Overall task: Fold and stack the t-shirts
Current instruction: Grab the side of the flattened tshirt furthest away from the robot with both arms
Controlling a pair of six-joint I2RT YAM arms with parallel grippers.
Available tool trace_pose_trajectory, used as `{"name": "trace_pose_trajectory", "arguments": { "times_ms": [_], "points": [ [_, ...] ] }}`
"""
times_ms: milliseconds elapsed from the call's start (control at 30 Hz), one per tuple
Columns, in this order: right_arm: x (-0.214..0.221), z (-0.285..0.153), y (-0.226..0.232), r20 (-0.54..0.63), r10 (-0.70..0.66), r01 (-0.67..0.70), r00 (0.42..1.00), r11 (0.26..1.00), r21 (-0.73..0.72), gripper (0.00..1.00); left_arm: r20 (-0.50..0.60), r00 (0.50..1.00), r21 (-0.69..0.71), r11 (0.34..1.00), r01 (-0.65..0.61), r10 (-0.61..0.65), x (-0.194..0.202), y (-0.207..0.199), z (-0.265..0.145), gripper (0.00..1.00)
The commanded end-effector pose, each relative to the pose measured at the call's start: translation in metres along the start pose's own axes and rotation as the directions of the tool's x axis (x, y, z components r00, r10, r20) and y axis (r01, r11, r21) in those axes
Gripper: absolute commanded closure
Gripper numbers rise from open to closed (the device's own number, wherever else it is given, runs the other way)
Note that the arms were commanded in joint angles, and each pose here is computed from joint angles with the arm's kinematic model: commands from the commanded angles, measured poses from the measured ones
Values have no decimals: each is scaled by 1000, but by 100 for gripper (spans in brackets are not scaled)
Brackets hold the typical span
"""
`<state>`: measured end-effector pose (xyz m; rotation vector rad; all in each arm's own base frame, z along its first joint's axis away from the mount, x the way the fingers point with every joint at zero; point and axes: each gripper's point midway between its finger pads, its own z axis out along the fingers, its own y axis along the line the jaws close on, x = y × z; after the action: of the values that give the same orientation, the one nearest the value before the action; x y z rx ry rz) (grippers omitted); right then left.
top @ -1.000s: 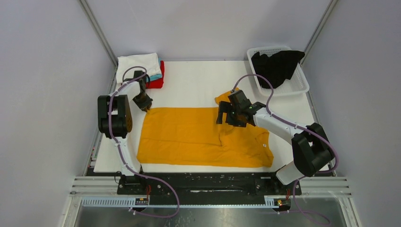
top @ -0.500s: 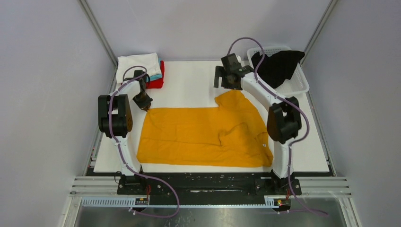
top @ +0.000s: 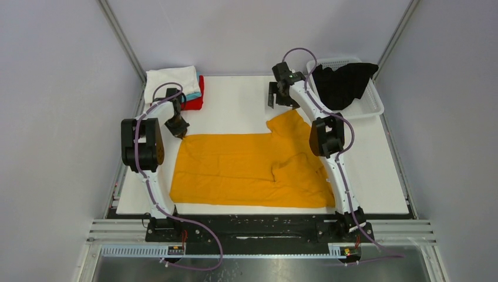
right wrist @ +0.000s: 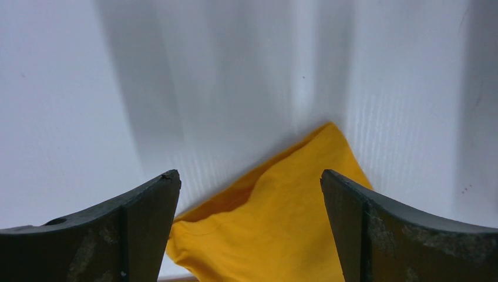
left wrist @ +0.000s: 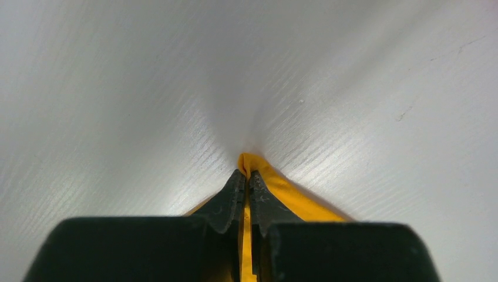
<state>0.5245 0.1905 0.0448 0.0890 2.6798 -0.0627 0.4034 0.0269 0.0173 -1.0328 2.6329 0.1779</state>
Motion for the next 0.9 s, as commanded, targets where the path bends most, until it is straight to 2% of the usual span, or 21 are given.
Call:
{"name": "trace_pose_trajectory", "arguments": {
  "times_ms": [0,167,233,267,567,733,867],
  "points": [
    [10,-5,-11,-50,-33,34,998,999,20,1,22,1000,-2,1000,-8,8,-1,6,-7,100],
    [35,4,-22,-143,-46,57,989,996,68,6,9,1000,37,999,-4,3,2,0,-6,100],
    [39,6,-24,-163,-47,60,985,995,77,19,3,1000,50,999,-3,3,4,-2,-6,100],
    [41,7,-25,-171,-45,59,984,995,82,21,4,1000,56,998,-4,4,5,-2,-6,100],
    [53,7,-24,-225,-28,42,974,997,57,29,31,1000,81,997,-5,2,4,1,-18,100],
    [56,6,-23,-235,-27,39,972,998,46,49,38,999,83,997,-5,2,4,2,-21,100],
    [54,7,-21,-226,-33,42,973,998,37,72,42,999,84,996,-7,4,4,3,-23,100]
  ]
}}
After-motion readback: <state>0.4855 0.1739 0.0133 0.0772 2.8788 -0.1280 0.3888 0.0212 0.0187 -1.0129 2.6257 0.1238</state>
